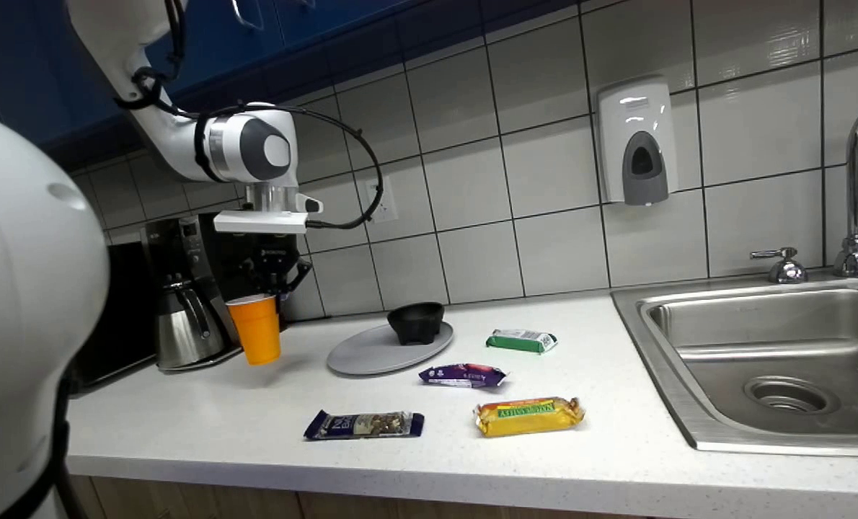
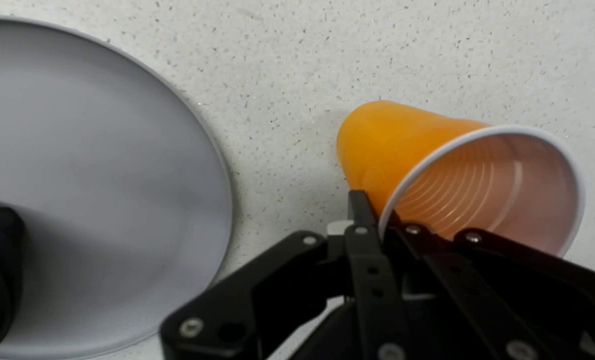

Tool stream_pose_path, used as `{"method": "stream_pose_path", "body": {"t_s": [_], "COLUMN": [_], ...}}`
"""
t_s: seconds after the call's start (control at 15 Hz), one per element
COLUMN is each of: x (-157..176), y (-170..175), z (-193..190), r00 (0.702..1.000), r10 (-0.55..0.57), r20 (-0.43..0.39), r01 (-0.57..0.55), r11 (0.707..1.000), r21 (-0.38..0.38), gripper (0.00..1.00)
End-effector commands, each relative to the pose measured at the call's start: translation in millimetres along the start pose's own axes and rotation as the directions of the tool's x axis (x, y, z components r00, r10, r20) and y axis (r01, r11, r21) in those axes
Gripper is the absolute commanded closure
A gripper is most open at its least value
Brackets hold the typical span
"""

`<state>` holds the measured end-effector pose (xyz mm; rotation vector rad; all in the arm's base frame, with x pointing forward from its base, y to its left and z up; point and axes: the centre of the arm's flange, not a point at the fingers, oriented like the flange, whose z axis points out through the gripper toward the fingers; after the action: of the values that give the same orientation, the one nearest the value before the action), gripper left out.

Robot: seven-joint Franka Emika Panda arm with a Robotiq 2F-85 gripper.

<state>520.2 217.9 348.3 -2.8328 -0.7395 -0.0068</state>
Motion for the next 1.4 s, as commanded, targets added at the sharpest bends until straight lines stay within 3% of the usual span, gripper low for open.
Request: {"method": "stream_pose_path", "body": {"t_s": [0.0,0.93,1.0,1.33], "x": [5,6,6,3], "y": [-13,-20,-20,-21], "z": [10,44,43,39], "r00": [0.998,0.994,0.993,0.991], "r10": [-0.054,-0.078,-0.076,-0.088], "r20": [0.021,0.078,0.086,0.097], "r01": [0.054,0.080,0.077,0.088], "r11": [0.998,0.997,0.997,0.996], "r21": [-0.018,-0.019,-0.012,-0.001], "gripper": [0.99,0.99,0.76,0.42]}}
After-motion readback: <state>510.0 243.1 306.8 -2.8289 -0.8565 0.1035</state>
